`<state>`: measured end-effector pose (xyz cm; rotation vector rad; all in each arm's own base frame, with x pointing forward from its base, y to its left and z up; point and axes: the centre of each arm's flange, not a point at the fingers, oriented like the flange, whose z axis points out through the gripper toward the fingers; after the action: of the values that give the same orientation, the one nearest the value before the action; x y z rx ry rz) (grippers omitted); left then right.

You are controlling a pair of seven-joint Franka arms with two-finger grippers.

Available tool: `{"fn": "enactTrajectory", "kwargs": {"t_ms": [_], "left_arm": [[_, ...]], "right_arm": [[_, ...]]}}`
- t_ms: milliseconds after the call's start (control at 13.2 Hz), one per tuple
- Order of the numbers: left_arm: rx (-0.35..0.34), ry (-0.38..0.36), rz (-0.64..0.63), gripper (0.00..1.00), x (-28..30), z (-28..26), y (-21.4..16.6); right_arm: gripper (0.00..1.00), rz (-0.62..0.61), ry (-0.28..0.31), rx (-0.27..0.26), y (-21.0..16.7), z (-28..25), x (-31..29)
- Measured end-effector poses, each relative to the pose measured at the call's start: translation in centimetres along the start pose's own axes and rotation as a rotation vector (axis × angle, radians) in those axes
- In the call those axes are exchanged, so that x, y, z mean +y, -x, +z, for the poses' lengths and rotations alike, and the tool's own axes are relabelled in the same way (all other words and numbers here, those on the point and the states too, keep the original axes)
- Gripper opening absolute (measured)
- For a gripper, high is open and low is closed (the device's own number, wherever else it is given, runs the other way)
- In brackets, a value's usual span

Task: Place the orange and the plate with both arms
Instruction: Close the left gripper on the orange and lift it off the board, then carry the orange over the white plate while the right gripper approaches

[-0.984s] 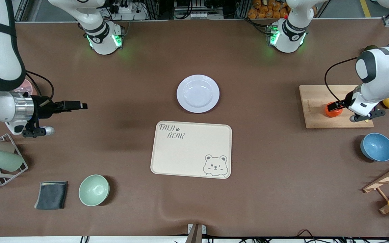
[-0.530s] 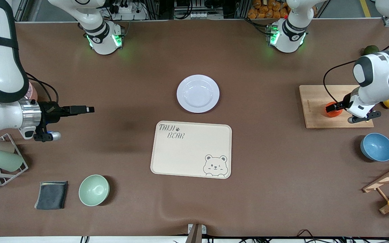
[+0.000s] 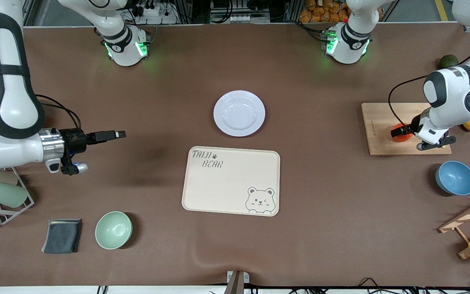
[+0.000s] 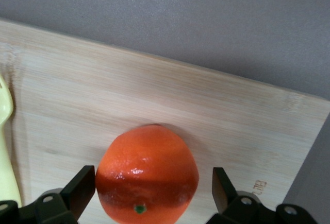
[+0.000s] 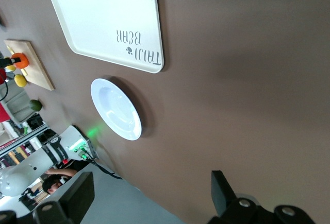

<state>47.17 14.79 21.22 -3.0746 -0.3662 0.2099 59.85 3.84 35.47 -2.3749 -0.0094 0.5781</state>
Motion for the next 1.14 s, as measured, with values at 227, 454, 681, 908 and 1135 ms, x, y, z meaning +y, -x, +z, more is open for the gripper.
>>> {"fn": "enactTrajectory", "kwargs": {"t_ms": [227, 454, 681, 908, 1135], "left_arm": [[-0.004, -0.001, 0.002, 0.91, 0.0, 0.3, 0.0], [0.0, -0.002, 0.004, 0.73, 0.0, 0.1, -0.1], [0.02, -0.004, 0.028, 0.72, 0.6, -0.4, -0.6], [0.057, -0.002, 0.11, 0.72, 4.5, -3.6, -2.2], [-0.02, 0.0, 0.122, 0.72, 11.5, -10.3, -3.4]], "right_arm": [[1.0, 0.002, -0.04, -0.009, -0.6, 0.9, 0.4], [1.0, 0.008, -0.048, -0.017, -0.8, 1.4, 0.7], [1.0, 0.024, -0.083, -0.028, -1.1, 2.5, 1.3], [1.0, 0.028, -0.09, -0.034, -1.5, 3.8, 1.5], [1.0, -0.004, -0.136, -0.025, -1.8, 6.3, 1.0]]}}
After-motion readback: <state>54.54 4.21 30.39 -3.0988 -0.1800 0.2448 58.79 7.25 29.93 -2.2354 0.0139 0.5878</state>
